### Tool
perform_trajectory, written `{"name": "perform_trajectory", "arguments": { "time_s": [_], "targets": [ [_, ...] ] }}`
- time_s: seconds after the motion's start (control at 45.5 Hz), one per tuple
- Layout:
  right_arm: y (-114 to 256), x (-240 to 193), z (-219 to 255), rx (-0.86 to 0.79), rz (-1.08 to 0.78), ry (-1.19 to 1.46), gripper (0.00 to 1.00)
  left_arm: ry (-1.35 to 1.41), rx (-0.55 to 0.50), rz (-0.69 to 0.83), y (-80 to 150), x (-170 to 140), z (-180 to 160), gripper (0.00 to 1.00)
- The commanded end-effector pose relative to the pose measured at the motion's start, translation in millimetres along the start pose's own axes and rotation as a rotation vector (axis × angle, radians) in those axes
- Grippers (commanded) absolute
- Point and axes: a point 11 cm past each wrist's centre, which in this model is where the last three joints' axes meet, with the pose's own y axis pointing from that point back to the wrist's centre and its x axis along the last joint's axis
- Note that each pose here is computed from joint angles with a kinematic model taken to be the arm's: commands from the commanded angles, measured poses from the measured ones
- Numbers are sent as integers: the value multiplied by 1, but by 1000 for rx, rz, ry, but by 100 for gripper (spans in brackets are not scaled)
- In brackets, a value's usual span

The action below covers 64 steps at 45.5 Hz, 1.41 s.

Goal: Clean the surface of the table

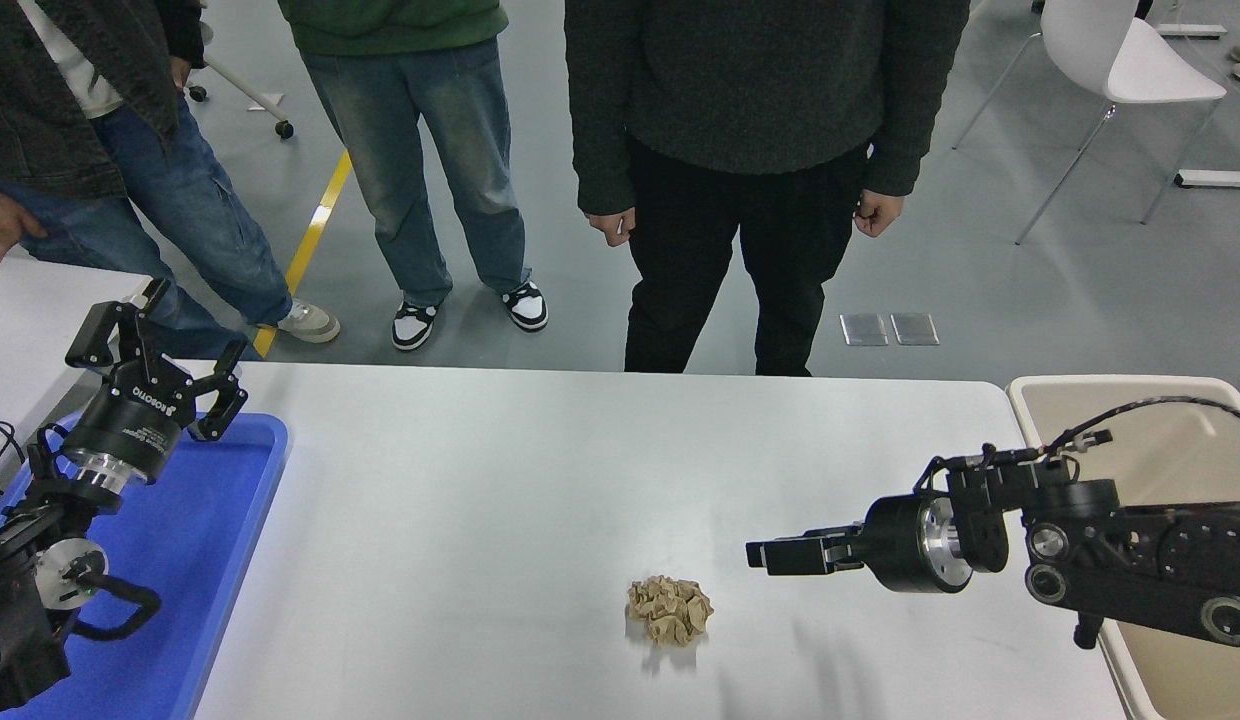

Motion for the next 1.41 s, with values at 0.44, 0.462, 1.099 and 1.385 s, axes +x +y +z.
{"name": "perform_trajectory", "arguments": {
  "time_s": [0.44, 0.462, 1.099, 1.385],
  "targets": [
    [-59, -38, -17, 28, -65, -46, 99, 1, 0, 0, 0, 0, -1, 100],
    [-60, -38, -17, 28, -65, -44, 99, 0, 2, 0, 0, 0, -1, 100],
    [-93, -39, -39, 50, -67, -35, 98, 0, 2, 0, 0, 0, -1, 100],
    [-97, -35, -30, 22, -54, -29, 91, 0, 0, 1, 0, 0, 0, 100]
  ]
}}
